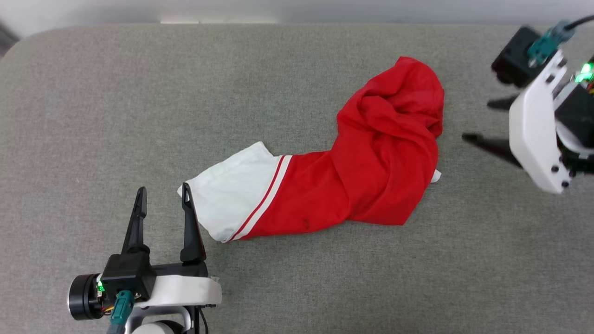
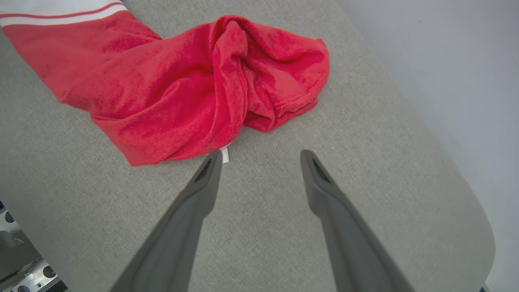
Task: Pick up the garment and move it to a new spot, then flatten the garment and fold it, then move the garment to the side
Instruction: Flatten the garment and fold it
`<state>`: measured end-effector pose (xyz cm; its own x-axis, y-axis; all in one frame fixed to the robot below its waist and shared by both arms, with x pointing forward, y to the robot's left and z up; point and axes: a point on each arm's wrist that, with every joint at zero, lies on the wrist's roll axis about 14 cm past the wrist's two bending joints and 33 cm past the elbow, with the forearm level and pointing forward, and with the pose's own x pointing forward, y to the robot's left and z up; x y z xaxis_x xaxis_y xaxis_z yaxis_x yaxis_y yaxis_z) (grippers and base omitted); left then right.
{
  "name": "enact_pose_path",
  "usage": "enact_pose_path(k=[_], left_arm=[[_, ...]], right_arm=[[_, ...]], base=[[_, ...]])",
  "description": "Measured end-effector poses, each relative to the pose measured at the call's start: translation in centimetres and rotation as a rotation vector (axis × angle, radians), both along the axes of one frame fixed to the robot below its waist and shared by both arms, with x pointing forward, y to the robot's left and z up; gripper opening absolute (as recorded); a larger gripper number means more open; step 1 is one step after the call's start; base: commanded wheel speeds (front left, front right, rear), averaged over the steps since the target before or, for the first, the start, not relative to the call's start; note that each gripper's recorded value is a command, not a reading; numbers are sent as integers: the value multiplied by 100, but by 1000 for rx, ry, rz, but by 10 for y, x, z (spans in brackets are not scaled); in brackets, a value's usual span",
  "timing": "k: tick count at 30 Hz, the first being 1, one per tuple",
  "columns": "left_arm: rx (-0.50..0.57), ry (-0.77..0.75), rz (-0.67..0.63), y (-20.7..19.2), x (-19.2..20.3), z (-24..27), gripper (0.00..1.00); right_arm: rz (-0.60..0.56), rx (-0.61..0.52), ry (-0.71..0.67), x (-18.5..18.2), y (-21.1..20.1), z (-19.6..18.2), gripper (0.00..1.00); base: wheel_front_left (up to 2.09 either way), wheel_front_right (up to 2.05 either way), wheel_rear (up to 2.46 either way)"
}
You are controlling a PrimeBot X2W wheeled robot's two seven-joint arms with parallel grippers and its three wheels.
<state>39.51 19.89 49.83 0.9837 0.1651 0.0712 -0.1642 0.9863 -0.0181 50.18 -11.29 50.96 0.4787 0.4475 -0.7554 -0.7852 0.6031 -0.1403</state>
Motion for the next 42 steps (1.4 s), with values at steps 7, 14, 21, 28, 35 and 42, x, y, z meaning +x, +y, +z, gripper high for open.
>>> enact_pose_path(k=[7, 14, 21, 28, 35, 42], left_arm=[[-9, 17, -8, -2, 10, -8, 100], [1, 49, 13, 7, 17, -21, 100], [4, 78, 44, 15, 16, -30, 100], [-5, 52, 31, 10, 7, -18, 100], [-8, 19, 17, 5, -11, -4, 100], [-21, -7, -26, -9, -18, 5, 100]], right_arm=[[18, -31, 196, -23, 8, -59, 100], [19, 5, 297, -15, 40, -113, 100], [46, -34, 338, -25, 47, -141, 0], [77, 59, 222, -38, 48, -104, 0], [56, 117, 164, -78, 12, -55, 0], [-166, 138, 299, -136, -62, -65, 0]], base=[[0, 0, 0], [0, 0, 0], [0, 0, 0], [0, 0, 0], [0, 0, 0], [0, 0, 0]])
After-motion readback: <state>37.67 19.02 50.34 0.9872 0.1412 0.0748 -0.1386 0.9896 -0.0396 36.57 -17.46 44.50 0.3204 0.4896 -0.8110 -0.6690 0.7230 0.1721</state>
